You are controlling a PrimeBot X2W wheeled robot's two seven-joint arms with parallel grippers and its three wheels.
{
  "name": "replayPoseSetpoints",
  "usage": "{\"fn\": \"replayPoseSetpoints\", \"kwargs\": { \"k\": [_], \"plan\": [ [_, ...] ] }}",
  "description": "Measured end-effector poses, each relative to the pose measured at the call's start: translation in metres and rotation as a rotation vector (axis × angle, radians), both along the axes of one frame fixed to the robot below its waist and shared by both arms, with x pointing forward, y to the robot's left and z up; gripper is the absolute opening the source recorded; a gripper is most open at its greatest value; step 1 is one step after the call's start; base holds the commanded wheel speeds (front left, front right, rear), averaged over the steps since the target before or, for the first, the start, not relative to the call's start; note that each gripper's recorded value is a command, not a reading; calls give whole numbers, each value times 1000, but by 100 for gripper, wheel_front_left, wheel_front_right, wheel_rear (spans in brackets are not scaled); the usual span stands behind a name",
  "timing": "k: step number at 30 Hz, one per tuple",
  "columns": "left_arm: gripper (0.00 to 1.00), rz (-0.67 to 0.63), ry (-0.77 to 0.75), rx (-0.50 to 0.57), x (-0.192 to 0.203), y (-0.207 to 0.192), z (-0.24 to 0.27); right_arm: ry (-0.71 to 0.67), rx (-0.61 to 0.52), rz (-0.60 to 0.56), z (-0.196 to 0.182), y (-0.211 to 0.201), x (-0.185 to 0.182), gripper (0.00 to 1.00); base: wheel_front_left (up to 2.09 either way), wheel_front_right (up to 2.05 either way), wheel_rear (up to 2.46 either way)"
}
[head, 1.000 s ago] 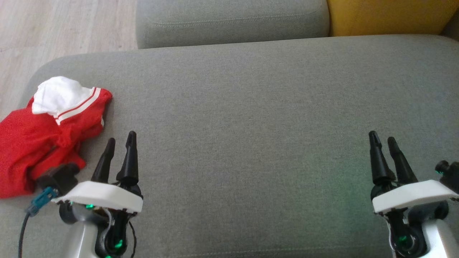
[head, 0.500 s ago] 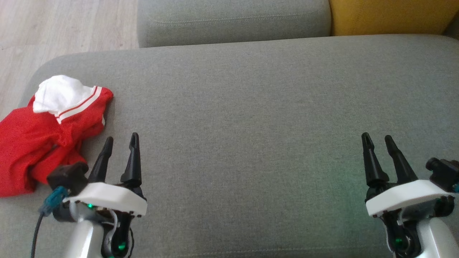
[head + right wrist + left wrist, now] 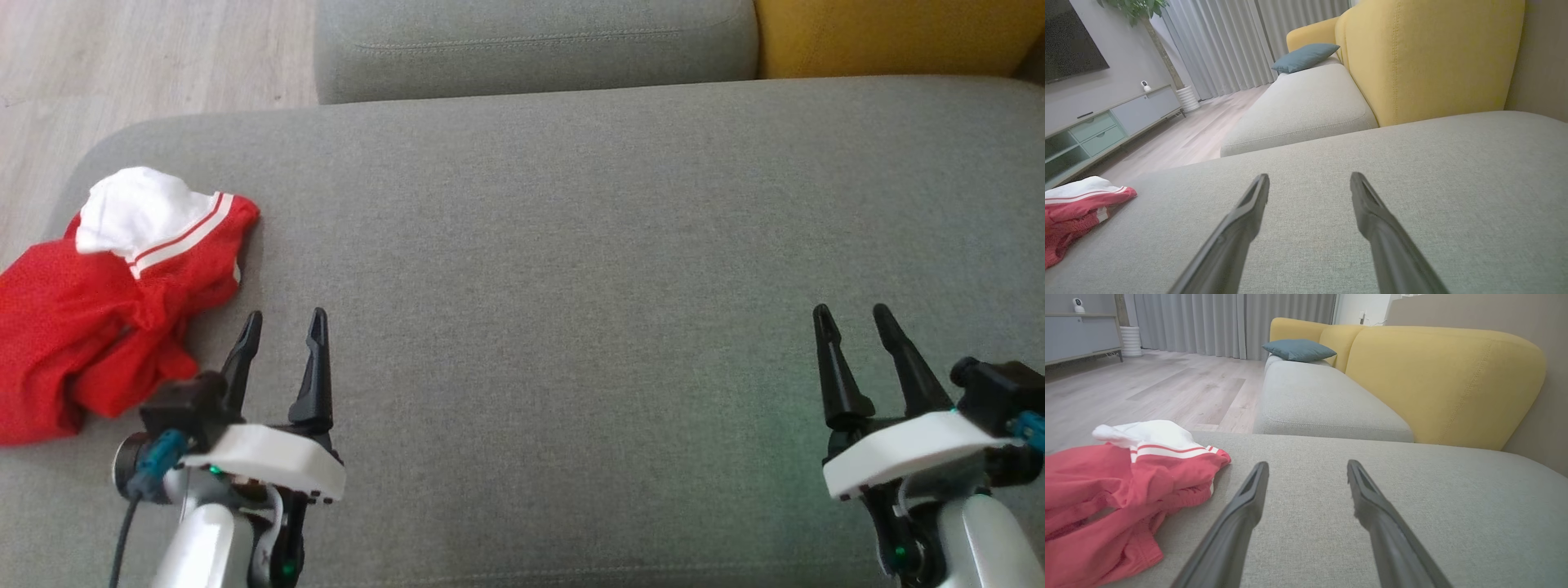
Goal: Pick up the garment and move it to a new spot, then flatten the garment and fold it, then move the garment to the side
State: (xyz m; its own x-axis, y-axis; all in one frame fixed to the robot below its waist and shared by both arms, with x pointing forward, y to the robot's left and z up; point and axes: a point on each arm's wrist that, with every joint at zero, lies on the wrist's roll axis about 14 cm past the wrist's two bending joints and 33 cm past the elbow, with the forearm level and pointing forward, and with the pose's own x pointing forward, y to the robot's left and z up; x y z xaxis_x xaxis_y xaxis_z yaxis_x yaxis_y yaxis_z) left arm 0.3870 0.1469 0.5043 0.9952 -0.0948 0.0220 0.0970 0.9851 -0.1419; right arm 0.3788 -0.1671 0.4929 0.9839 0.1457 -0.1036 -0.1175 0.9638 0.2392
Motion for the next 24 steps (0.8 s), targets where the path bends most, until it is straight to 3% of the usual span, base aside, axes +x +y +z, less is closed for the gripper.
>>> {"fn": "replayPoseSetpoints", "kwargs": {
  "k": [24],
  "plan": [
    [100,-11,-61,202,-5,-5,0,-42,-156,0,5,2,2,100,0,0,0]
  ]
}}
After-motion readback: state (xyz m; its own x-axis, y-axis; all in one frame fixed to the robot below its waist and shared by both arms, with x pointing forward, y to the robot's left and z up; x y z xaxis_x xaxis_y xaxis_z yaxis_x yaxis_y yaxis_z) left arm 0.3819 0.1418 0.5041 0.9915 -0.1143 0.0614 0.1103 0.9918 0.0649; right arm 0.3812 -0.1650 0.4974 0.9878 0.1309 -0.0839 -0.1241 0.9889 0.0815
